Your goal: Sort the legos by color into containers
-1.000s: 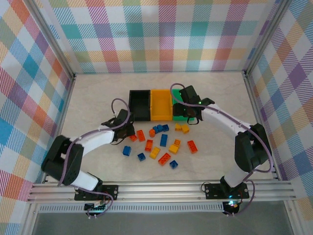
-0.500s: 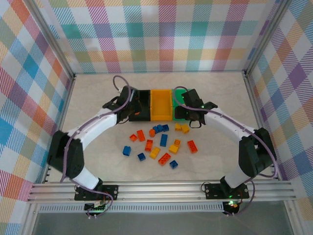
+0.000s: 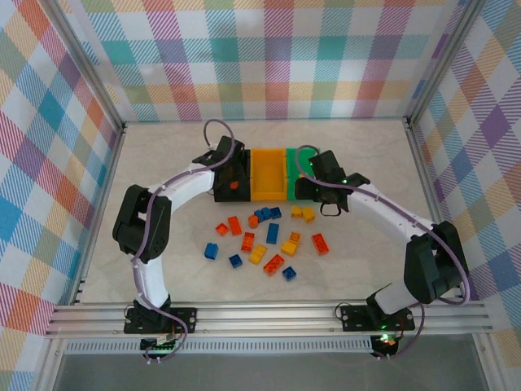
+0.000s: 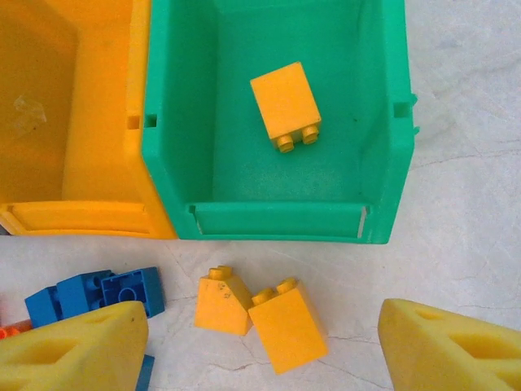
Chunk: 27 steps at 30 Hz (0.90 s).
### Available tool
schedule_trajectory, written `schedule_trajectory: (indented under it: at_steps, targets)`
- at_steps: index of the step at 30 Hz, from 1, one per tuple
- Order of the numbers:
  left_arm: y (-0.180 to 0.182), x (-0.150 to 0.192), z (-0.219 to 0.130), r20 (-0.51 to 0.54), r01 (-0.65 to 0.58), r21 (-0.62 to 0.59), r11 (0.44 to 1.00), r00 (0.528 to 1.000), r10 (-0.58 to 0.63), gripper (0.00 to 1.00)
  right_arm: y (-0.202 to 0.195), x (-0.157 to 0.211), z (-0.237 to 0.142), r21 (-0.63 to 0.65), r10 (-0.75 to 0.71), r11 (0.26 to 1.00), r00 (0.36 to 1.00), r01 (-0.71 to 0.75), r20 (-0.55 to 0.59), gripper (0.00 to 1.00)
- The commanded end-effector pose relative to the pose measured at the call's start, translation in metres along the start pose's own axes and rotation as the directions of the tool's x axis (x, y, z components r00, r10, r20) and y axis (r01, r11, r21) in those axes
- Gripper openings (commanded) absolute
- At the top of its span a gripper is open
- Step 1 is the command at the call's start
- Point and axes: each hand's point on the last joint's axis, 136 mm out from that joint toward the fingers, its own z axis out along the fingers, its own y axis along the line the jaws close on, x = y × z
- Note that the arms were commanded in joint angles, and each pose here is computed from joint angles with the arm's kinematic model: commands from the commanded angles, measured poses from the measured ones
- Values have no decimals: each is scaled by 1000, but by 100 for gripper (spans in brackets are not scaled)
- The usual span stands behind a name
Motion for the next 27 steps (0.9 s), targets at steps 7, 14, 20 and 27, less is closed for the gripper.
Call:
schedule_trajectory:
  at_steps: [7, 14, 20, 27]
  targets:
    - [-15, -23, -80, 99, 35, 147, 988, 994, -50, 72, 7, -9, -15, -49, 14, 999, 999, -12, 33, 79]
    - [0, 37, -132, 10, -10, 207, 978, 1000, 8, 83, 6, 5, -14, -71, 16, 997, 1000, -16, 2, 80]
    - [46, 110, -146, -122, -26, 161, 987, 991, 46, 93, 1, 23, -6, -76, 26, 997, 999, -28, -30, 80]
    - [98, 176, -139, -260, 14, 60, 998, 965, 2, 95, -1, 30, -4, -76, 26, 997, 999, -29, -38, 81]
